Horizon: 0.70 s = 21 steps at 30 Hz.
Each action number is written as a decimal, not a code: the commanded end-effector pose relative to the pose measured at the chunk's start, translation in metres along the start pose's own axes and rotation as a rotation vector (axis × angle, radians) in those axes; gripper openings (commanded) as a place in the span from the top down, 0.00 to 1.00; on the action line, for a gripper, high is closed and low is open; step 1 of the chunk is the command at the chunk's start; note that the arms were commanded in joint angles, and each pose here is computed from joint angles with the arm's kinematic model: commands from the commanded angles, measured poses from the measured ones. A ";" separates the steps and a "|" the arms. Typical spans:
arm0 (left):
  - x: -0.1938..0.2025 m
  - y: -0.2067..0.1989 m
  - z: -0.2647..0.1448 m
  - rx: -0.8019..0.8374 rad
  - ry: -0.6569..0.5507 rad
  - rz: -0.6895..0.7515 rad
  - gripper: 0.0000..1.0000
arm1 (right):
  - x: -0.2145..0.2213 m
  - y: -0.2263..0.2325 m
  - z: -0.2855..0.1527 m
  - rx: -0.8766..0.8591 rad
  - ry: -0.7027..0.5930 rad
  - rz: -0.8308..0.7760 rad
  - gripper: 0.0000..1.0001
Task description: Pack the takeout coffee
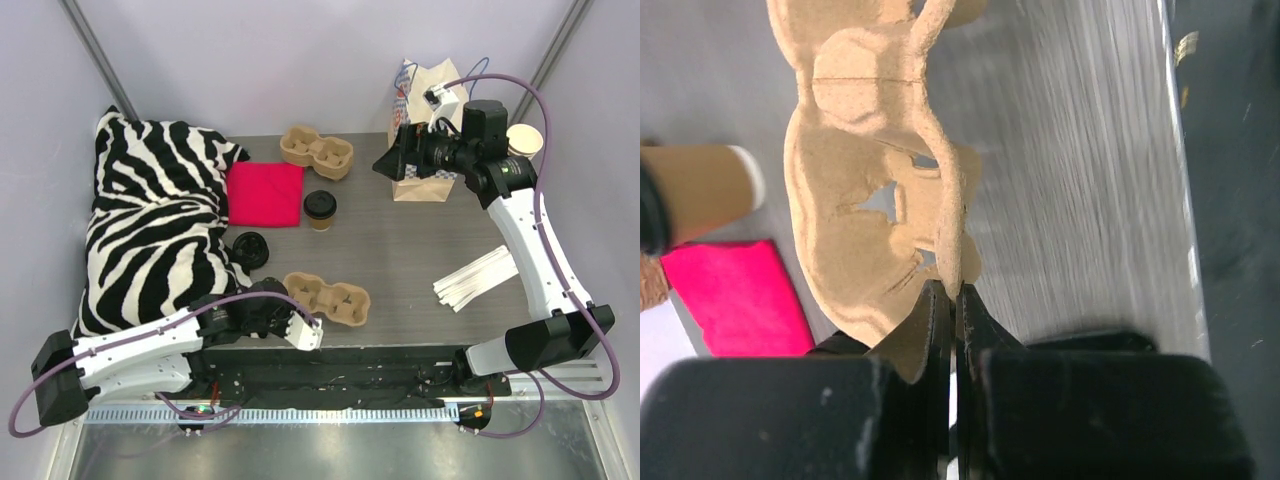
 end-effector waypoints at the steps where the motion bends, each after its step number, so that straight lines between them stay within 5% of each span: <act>1: 0.006 0.028 0.009 -0.113 -0.060 0.195 1.00 | -0.009 0.002 -0.004 0.004 -0.035 -0.013 0.00; 5: 0.020 0.022 0.022 -0.105 -0.099 0.229 1.00 | -0.007 -0.001 -0.002 0.009 -0.022 0.012 0.00; 7: 0.024 0.023 0.025 -0.113 -0.089 0.224 0.82 | -0.006 -0.003 -0.002 0.013 -0.019 0.013 0.00; 8: 0.023 0.026 0.023 -0.121 -0.084 0.213 0.60 | -0.005 -0.004 -0.002 0.016 -0.010 0.015 0.00; 9: 0.023 0.025 0.020 -0.102 -0.079 0.191 0.48 | -0.004 -0.004 -0.004 0.018 -0.008 0.010 0.00; 11: 0.020 0.034 0.007 -0.116 -0.078 0.100 0.34 | -0.001 -0.006 -0.006 0.029 0.004 -0.015 0.00; 17: 0.007 0.042 -0.042 -0.108 -0.087 -0.181 0.21 | -0.016 -0.016 -0.022 0.135 -0.018 -0.099 0.00; 21: 0.002 0.052 -0.061 -0.106 -0.059 -0.401 0.19 | -0.069 -0.037 -0.048 0.284 -0.151 -0.208 0.00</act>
Point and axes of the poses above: each gripper's point midway between its finger pads, its own z axis out along the fingers, its own y axis along the line the jaws close on, x = y × z, the point moved 7 cm from there along -z, back along the fingers, and after that the axes turned 10 degrees about z, right-handed, at the moved point
